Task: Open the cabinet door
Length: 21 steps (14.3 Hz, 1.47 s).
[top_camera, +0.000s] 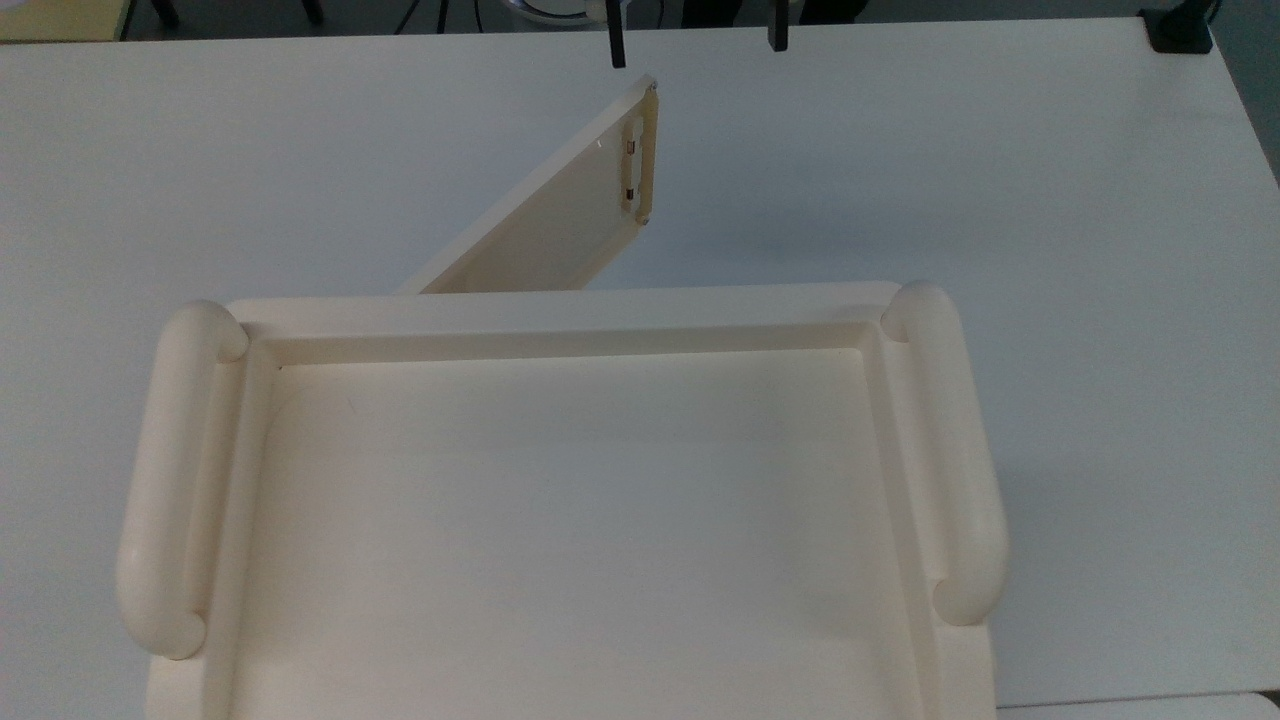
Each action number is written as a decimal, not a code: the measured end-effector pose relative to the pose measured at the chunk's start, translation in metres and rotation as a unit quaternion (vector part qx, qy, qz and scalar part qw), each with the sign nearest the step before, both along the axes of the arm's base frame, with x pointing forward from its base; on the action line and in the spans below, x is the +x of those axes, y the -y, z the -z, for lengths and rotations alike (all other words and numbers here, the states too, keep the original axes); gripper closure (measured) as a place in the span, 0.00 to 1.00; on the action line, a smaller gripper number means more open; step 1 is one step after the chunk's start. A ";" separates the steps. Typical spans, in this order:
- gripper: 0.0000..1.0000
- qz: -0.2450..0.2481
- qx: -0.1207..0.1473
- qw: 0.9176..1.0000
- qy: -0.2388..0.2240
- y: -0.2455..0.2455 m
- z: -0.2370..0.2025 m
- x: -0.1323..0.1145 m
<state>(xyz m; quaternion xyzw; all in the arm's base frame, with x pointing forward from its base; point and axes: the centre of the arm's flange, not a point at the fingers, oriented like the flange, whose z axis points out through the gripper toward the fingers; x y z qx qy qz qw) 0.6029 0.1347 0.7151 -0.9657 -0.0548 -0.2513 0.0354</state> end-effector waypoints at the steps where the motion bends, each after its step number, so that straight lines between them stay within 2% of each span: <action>1: 0.00 -0.004 0.001 1.000 0.005 -0.006 0.002 0.002; 5: 0.00 -0.012 -0.004 1.000 -0.009 -0.019 0.036 0.021; 9: 0.00 -0.010 -0.018 0.999 -0.040 -0.006 0.067 0.033; 14: 0.00 -0.001 -0.040 0.994 -0.104 0.044 0.070 0.024; 21: 0.00 0.020 -0.047 0.983 -0.177 0.074 0.088 0.014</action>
